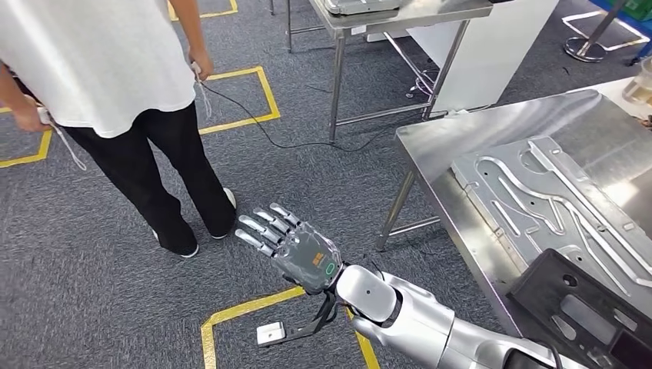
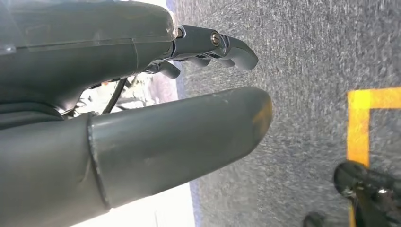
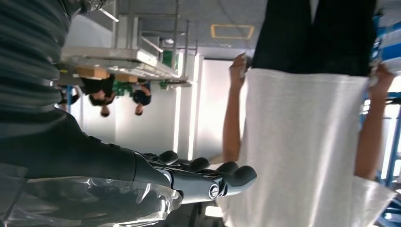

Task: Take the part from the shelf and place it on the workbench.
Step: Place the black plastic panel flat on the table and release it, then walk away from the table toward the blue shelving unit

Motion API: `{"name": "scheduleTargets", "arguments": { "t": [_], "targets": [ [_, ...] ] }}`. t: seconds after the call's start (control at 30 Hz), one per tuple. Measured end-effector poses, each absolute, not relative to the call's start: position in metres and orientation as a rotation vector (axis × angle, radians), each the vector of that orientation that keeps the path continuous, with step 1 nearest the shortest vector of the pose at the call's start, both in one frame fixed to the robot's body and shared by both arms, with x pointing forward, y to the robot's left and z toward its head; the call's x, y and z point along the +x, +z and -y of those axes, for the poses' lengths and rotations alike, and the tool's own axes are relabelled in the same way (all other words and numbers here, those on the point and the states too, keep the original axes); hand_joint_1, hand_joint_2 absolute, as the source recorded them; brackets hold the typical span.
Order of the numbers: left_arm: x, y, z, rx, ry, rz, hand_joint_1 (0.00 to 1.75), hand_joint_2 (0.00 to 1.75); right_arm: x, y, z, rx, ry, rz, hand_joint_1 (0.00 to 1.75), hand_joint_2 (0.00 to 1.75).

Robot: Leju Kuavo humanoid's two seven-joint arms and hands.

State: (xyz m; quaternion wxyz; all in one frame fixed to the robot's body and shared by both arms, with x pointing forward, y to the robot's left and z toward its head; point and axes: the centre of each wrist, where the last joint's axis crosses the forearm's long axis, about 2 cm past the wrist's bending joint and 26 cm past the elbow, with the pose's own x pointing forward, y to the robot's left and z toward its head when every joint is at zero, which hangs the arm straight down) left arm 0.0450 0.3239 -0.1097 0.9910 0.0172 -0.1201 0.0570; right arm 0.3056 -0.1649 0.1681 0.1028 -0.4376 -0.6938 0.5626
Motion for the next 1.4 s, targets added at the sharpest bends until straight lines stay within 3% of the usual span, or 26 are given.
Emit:
{"name": "scheduleTargets", "arguments": {
  "t": [0.67, 1.17, 1.4],
  "targets": [
    [0.045, -0.110, -0.324, 0.018, 0.137, 0.236, 0.00, 0.00, 0.301, 0.151, 0.176, -1.228, 1.665, 1.948, 0.00, 1.75],
    [0.046, -0.110, -0.325, 0.019, 0.142, 0.236, 0.00, 0.00, 0.295, 0.110, 0.199, -1.164, 1.651, 1.764, 0.00, 1.75],
    [0.042, -0.110, -0.324, 0.019, 0.162, 0.228, 0.00, 0.00, 0.287, 0.081, 0.213, -1.094, 1.517, 1.713, 0.00, 1.75]
  ]
}}
